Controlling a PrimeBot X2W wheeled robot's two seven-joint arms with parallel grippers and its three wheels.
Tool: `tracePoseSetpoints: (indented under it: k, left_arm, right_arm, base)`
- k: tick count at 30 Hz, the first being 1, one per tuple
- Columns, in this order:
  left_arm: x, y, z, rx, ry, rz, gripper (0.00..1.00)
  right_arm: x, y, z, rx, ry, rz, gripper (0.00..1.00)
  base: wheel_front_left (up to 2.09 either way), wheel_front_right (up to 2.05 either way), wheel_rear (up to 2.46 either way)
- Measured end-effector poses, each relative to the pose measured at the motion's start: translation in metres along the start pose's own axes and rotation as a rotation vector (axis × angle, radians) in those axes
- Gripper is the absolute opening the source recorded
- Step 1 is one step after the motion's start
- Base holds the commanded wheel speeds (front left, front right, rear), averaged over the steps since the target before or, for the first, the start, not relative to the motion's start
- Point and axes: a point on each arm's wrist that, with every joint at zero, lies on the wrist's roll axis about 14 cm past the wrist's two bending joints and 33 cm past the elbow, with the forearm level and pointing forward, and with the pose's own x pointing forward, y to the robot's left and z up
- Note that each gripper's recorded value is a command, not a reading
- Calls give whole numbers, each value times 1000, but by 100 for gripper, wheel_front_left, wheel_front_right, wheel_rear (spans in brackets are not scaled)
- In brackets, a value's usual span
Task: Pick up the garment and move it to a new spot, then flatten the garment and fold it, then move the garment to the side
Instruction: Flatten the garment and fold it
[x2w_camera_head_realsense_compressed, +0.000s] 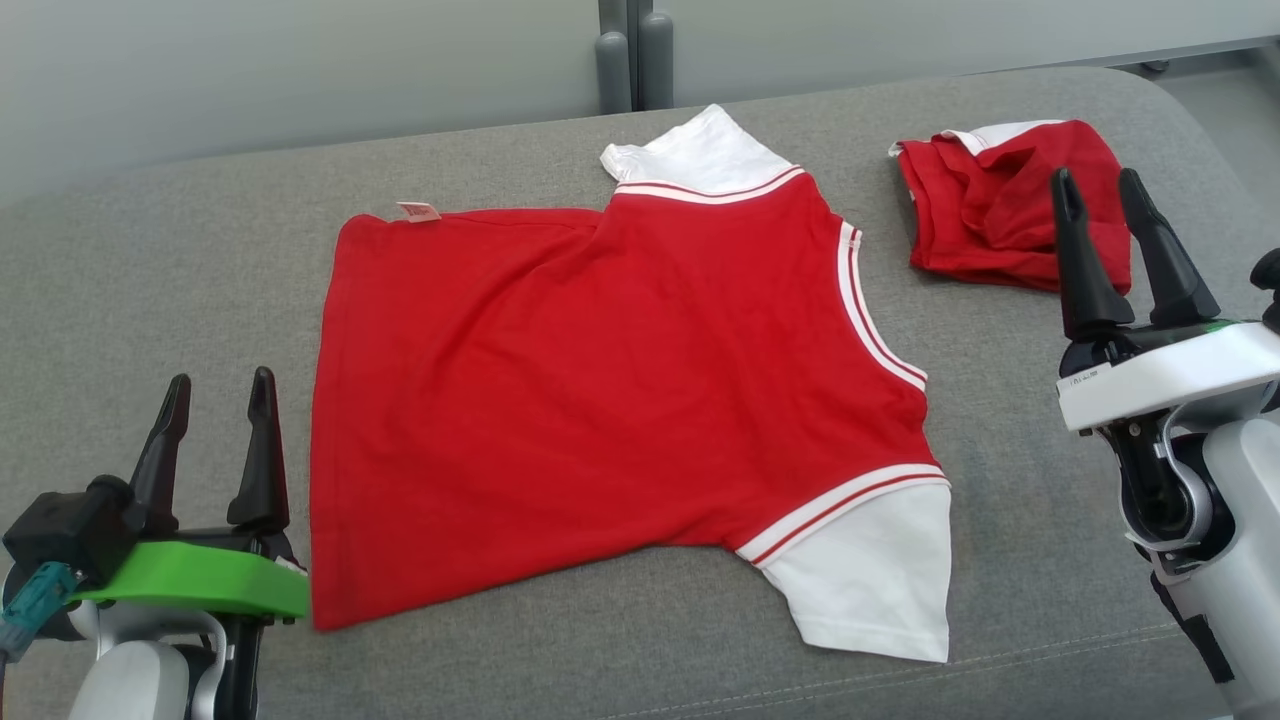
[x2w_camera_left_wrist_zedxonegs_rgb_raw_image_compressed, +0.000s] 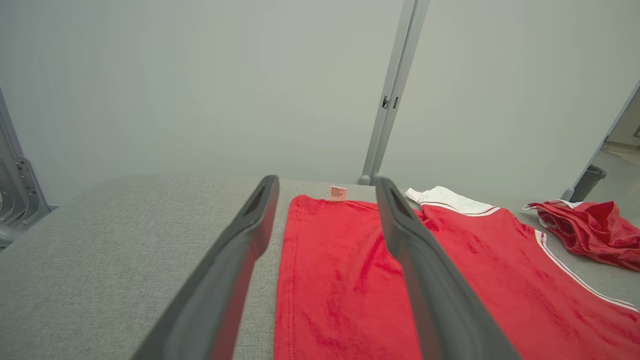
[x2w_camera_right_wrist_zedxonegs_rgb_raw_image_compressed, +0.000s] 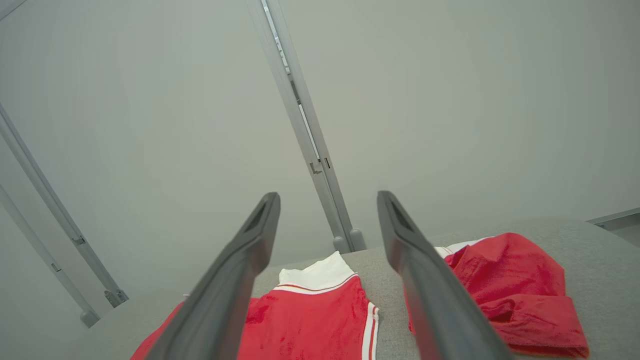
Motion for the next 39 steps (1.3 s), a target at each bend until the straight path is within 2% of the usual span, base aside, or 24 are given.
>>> tracePoseSetpoints:
  k: [3,9,14,39]
  left_arm:
    - [-2,2,1,9,-2,8,100]
    - [-8,5,-3,17,9,19,100]
    - [-13,6,-9,10,24,30,100]
    - [-19,8,-5,14,6,52,100]
  right_arm:
    - [-7,0,-4,-71,11,-1,100]
    - [-28,2,-31,-122,83,-10,100]
    - [-37,3,-44,-126,112,-25,100]
    - [-44,11,-54,-146,122,-24,100]
  base:
    - [0,0,0]
    - [0,0,0]
    - [0,0,0]
    - [0,0,0]
